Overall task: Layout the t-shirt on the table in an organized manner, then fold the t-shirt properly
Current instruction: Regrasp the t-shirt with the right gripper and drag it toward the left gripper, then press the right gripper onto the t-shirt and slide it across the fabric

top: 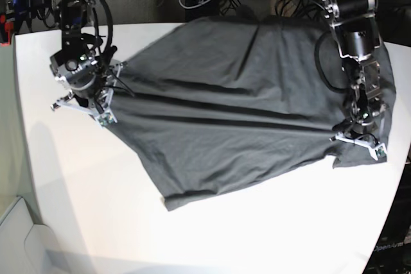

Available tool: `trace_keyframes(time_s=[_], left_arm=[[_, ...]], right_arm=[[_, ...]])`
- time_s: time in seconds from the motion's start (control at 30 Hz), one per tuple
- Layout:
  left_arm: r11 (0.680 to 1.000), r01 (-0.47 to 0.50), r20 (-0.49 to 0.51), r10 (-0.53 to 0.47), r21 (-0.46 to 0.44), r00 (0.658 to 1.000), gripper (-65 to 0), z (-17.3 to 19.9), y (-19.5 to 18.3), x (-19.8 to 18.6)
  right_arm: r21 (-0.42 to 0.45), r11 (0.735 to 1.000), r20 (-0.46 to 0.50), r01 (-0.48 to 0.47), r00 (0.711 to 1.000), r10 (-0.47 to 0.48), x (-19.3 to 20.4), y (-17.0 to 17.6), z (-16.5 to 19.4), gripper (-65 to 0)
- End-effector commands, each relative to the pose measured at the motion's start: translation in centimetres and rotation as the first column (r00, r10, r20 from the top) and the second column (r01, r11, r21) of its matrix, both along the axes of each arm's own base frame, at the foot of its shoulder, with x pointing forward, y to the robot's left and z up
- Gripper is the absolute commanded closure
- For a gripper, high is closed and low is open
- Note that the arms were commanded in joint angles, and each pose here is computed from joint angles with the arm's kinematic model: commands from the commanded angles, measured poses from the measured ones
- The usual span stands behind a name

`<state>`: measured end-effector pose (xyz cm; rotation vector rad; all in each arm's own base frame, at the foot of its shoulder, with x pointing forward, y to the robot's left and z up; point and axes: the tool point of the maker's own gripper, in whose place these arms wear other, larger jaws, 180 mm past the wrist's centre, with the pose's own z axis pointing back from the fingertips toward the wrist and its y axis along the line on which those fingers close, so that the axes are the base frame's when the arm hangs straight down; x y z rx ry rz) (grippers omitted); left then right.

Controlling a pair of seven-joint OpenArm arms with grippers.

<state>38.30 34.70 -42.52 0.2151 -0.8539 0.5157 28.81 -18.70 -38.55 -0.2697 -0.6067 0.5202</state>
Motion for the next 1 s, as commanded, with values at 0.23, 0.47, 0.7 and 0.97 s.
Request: trace_keyframes(time_s=[0.23,0.47,0.7,0.97], left_arm=[[1.000,-0.005,-0.006,0.005,0.004,1.000,-0.3,0.4,0.4,0.2],[1.000,-0.008,-0.011,0.008,0.012,1.000,-0.3,0.4,0.9,-0.1],[1.000,-0.014,-0.010,0.014,0.027,1.000,-0.3,0.8,1.7,-0.2],[0.999,-0.016,-0.004,0.016,0.033,1.000,-0.3,1.1,2.0,-0.1]], right_arm=[[0.069,0.992,0.185,-0.106,0.978,0.092,7.9,6.1,5.5,0.0],[0.179,0.976,0.044,-0.123,0.992,0.117,10.0,11.1,1.0,0.0],[0.203,0.973,-0.077,-0.107,0.989,0.125,6.6,12.0,-3.2,0.0],[0.186,0.947,-0.100,-0.262,0.954,0.284,0.6,15.9,-4.2,0.0]])
